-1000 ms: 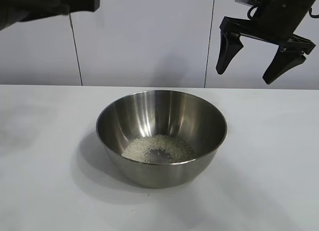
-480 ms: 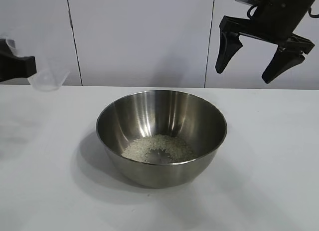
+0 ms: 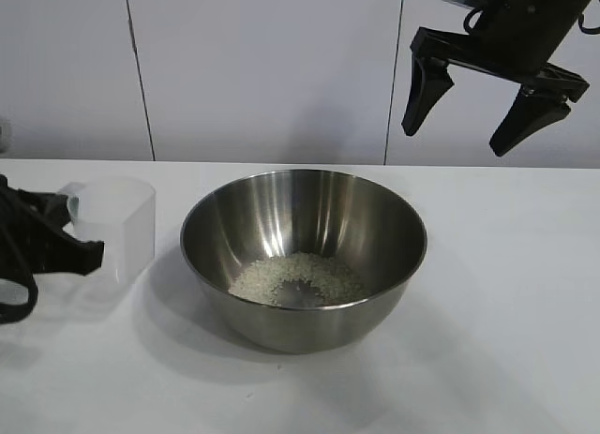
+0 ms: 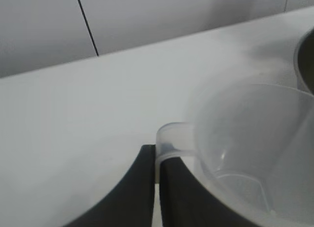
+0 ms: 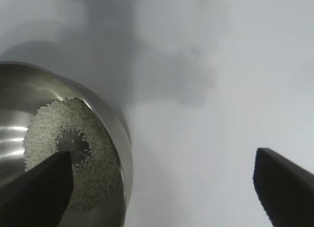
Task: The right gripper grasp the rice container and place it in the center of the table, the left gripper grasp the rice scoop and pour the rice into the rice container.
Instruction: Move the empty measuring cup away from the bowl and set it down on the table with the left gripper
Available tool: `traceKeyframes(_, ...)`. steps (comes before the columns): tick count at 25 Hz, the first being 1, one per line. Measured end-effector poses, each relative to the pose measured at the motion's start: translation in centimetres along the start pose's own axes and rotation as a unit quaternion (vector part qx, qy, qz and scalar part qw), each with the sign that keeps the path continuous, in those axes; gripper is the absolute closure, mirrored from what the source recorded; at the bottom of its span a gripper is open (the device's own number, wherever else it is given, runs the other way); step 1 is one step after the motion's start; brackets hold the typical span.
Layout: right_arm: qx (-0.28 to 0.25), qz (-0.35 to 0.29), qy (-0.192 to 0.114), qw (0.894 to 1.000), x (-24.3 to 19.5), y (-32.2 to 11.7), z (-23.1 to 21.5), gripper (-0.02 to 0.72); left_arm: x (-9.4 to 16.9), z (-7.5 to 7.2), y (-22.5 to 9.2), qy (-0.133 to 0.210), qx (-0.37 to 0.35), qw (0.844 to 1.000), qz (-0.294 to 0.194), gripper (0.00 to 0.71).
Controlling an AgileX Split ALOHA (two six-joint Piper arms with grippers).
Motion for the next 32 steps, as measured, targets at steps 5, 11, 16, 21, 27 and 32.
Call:
traceKeyframes(5, 0.000, 0.000, 0.000, 1.000, 0.0, 0.0, 0.0, 0.010, -1.3, -0.3, 0.1, -0.003, 0.006, 1.000, -0.005, 0.698)
traceKeyframes(11, 0.000, 0.000, 0.000, 1.000, 0.0, 0.0, 0.0, 0.010, -2.8, -0.7, 0.9, -0.005, 0.009, 1.000, -0.024, 0.698)
traceKeyframes(16, 0.000, -0.001, 0.000, 1.000, 0.0, 0.0, 0.0, 0.010, -3.2, -0.4, -0.6, 0.000, 0.006, 1.000, -0.004, 0.698)
traceKeyframes(21, 0.000, -0.001, 0.000, 1.000, 0.0, 0.0, 0.0, 0.010, -3.4, 0.8, -0.5, 0.016, 0.018, 1.000, -0.006, 0.698)
traceKeyframes(27, 0.000, -0.001, 0.000, 1.000, 0.0, 0.0, 0.0, 0.010, -3.4, 1.5, -0.4, 0.025, 0.039, 0.999, -0.007, 0.698)
traceKeyframes(32, 0.000, -0.001, 0.000, 1.000, 0.0, 0.0, 0.0, 0.010, -3.3, 1.4, -0.5, 0.023, 0.039, 0.999, -0.006, 0.684)
Point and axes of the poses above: a point on each arm's last joint axis where the gripper is mounted, x pointing back along that axis away from the gripper, z along the wrist's bending axis when the last joint is at zero, y = z × x, the point moved 7 cm from there along -x, pointing out along that axis toward the gripper, and after that the axes turned 15 degrees about x, right-handed, at the moved point
